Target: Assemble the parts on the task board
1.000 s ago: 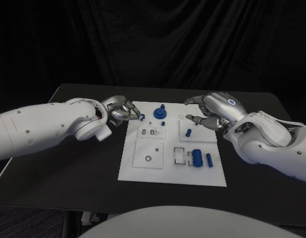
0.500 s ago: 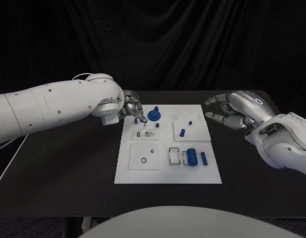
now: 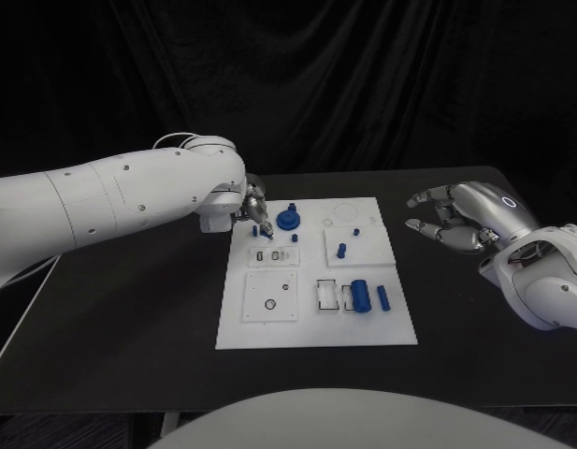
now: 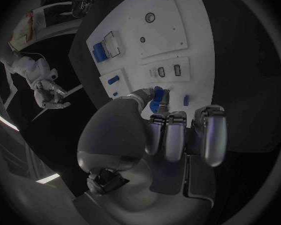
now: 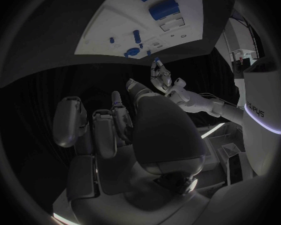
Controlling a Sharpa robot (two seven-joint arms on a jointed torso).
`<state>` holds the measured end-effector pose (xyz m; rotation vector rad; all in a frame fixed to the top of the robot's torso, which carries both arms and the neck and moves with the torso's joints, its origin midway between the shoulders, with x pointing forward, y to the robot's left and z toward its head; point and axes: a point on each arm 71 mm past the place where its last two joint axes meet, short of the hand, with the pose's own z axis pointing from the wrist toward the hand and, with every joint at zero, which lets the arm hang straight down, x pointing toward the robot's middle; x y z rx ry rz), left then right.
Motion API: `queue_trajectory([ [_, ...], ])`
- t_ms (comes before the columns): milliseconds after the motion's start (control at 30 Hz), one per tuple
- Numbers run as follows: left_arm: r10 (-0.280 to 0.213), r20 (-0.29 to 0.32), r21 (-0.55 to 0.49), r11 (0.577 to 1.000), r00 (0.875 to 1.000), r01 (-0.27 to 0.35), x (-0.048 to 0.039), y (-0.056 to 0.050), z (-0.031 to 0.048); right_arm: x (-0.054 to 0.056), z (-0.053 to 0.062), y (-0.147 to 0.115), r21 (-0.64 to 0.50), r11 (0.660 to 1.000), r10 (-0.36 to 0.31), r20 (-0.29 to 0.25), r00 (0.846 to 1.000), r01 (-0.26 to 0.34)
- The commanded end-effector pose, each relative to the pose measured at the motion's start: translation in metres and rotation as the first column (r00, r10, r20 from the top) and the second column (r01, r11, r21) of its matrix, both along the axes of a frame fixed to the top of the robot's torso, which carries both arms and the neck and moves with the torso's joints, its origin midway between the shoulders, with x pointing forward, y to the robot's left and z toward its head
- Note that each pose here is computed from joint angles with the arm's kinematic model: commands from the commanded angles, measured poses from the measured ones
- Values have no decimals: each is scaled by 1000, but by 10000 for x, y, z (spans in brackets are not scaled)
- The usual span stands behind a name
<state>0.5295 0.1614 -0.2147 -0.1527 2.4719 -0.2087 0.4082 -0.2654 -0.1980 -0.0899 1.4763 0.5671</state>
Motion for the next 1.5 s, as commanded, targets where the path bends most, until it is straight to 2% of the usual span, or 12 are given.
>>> queue_trajectory([
  [33,17,-5,24,1000,1000,-16,-8,3,-46,0,-8,-22,24,999,-26,-9,1000,26],
  [267,49,6,11,999,999,-49,-27,-20,-173,5,-33,-18,17,999,-30,-26,999,30],
  [367,72,10,1,997,997,-73,-50,-12,-259,11,-43,-10,14,999,-31,-34,999,31],
  [533,127,-60,-61,990,990,-131,-91,-2,-363,21,-59,2,8,999,-31,-43,999,31],
  [633,145,-78,-78,985,986,-151,-110,7,-408,24,-72,8,4,1000,-31,-50,998,31],
  [1067,189,-75,-109,974,979,-196,-133,60,-530,39,-120,17,-9,999,-32,-69,997,31],
  [1500,199,-68,-125,970,978,-207,-155,50,-583,56,-150,11,-4,999,-40,-93,995,40],
])
